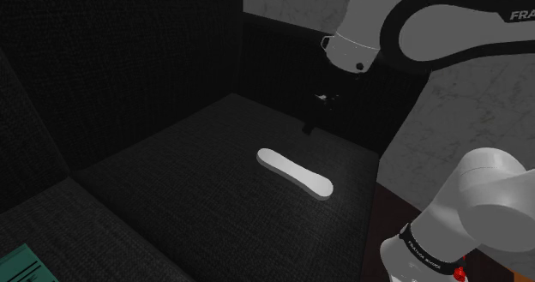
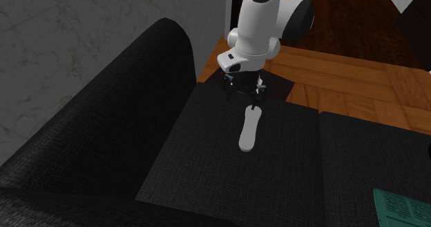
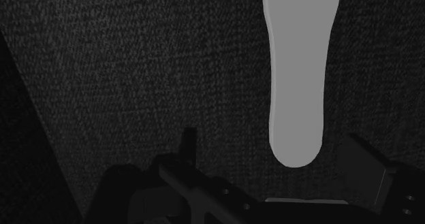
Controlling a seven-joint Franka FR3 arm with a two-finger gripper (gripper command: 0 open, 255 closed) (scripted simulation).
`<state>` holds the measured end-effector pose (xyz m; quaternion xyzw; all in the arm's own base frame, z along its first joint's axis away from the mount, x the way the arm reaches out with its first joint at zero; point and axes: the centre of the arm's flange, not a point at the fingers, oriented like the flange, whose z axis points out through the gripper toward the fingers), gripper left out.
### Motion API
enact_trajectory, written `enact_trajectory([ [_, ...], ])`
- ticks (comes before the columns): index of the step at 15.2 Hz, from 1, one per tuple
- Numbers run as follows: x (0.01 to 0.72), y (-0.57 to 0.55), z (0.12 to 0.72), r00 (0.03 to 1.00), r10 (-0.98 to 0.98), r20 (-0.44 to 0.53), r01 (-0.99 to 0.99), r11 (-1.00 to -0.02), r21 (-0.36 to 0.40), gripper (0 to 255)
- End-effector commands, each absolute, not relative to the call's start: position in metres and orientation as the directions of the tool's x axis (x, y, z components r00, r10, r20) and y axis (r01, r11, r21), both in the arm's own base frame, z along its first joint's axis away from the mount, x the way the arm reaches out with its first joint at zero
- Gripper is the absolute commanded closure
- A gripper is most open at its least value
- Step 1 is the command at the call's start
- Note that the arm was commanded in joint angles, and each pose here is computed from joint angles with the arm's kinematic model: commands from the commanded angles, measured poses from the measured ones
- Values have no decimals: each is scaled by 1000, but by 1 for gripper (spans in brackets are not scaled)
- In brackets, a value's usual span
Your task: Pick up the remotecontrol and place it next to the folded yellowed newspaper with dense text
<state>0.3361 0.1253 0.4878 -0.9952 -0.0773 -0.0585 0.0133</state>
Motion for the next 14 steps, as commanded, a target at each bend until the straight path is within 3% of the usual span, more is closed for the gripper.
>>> enact_trajectory([
  [1,336,140,469,979,178,102,180,-984,-10,0],
  [14,332,185,370,967,250,49,250,-968,10,0],
])
